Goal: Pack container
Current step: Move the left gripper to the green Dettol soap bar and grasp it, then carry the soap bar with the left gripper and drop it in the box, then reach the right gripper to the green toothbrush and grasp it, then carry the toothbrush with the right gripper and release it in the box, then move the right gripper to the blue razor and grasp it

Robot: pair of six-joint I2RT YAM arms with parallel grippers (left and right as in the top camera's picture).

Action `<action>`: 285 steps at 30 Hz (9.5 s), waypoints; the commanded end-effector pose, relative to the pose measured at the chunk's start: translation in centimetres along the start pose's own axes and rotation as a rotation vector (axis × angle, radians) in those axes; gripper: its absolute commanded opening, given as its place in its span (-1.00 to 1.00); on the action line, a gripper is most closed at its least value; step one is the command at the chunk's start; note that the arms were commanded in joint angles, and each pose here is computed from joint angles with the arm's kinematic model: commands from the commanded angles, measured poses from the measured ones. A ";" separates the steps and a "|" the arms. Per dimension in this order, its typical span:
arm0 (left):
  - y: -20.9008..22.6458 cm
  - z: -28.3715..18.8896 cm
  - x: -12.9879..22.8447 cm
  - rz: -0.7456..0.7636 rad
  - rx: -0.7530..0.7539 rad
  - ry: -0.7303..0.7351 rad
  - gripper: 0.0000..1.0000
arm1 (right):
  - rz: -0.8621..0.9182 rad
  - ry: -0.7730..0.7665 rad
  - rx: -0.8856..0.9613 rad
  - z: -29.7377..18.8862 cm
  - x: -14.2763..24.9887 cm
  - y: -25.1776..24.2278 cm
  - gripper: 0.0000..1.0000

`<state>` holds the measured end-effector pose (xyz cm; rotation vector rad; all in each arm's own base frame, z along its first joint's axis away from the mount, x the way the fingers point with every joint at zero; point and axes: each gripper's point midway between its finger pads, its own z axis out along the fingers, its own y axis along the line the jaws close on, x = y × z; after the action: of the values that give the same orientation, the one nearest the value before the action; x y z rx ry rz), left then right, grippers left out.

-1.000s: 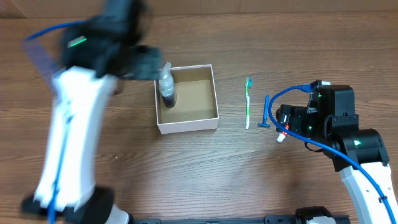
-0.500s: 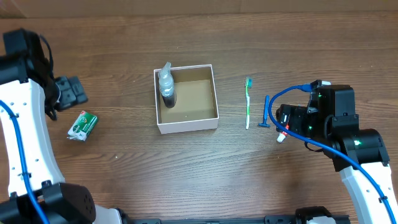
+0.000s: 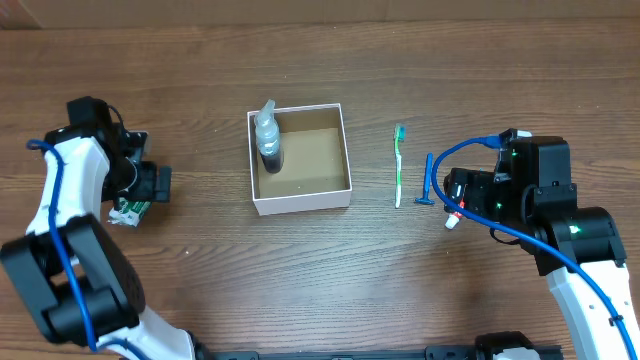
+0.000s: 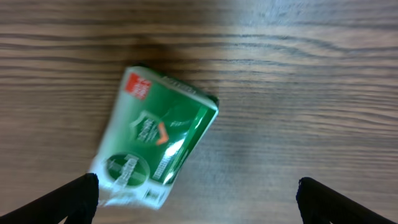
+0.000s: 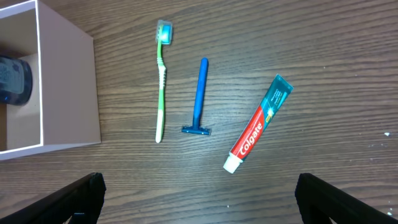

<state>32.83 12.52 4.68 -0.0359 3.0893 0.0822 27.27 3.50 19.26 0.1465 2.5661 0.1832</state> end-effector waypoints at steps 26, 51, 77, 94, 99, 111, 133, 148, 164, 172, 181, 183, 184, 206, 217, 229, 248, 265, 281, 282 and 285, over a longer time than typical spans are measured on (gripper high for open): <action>1.1 6.0 0.8 0.012 0.092 0.070 -0.17 | 0.006 -0.027 -0.006 -0.8 -0.8 0.1 1.00; -18.5 -23.4 -9.1 0.104 0.254 -0.488 -0.92 | 0.007 -0.028 -0.007 -0.8 -0.8 0.2 1.00; -35.8 -7.0 -12.8 0.080 0.299 -0.275 0.93 | 0.022 -0.023 -0.005 -0.8 -0.7 0.1 1.00; -23.7 -29.4 -3.5 0.033 0.142 -0.620 1.00 | 0.019 -0.050 -0.017 -0.5 -1.5 0.4 -0.59; -12.5 -30.8 0.0 -0.306 -0.007 -0.601 1.00 | 0.004 0.049 -0.078 3.3 -1.5 1.7 -0.93; -7.4 -28.1 0.5 -0.437 -0.040 -0.467 1.00 | -0.272 0.200 -0.189 14.3 1.4 9.8 -0.93; -7.4 -27.1 0.1 -0.405 -0.056 -0.433 1.00 | -0.351 0.227 -0.303 15.2 3.3 14.1 -0.67; -7.4 -27.2 0.0 -0.398 -0.056 -0.436 1.00 | -0.300 -0.034 0.069 12.7 -6.9 9.8 0.71; -7.4 -27.1 0.0 -0.399 -0.056 -0.436 1.00 | -0.097 0.189 -0.035 19.8 -3.6 6.8 0.63; -7.4 -27.1 0.0 -0.398 -0.056 -0.435 1.00 | -0.108 0.224 -0.029 20.4 -2.5 6.8 0.63; -7.4 -27.1 0.0 -0.398 -0.056 -0.435 1.00 | -0.107 0.339 0.013 23.6 0.9 5.6 0.60; -7.4 -27.1 0.0 -0.399 -0.056 -0.435 1.00 | -0.107 0.352 0.018 24.0 1.3 5.4 0.54; -7.4 -27.1 0.0 -0.399 -0.056 -0.435 1.00 | -0.107 0.359 0.020 24.2 1.5 5.4 0.46; -7.4 -27.1 0.0 -0.398 -0.056 -0.435 1.00 | -0.115 0.305 0.037 21.4 -1.4 5.8 -0.93; -7.4 -27.2 -0.1 -0.399 -0.056 -0.438 1.00 | -0.856 -0.097 -0.256 3.0 -7.6 19.3 -0.92; -7.4 -27.2 -0.1 -0.399 -0.055 -0.438 1.00 | -1.330 0.067 -0.412 8.1 2.8 26.1 -0.92; -7.4 -27.2 -0.2 -0.399 -0.054 -0.443 1.00 | -1.307 -0.020 -0.471 9.5 2.0 28.8 -0.08; -7.4 -27.2 -0.1 -0.398 -0.055 -0.438 1.00 | -0.353 -0.403 -0.049 -1.3 -16.2 18.4 0.36; -7.4 -27.1 0.0 -0.399 -0.055 -0.435 1.00 | 0.020 0.463 0.069 18.9 -2.7 -1.3 0.41; -7.4 -27.1 0.0 -0.399 -0.055 -0.435 1.00 | 0.019 0.476 0.071 19.3 -2.3 -1.3 0.40; -7.4 -27.1 0.0 -0.399 -0.056 -0.435 1.00 | 0.002 0.511 0.070 20.0 -1.3 -0.7 0.39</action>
<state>31.56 3.59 31.38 -0.5735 2.5813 0.1365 39.19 3.59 3.14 0.1879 3.0780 0.1190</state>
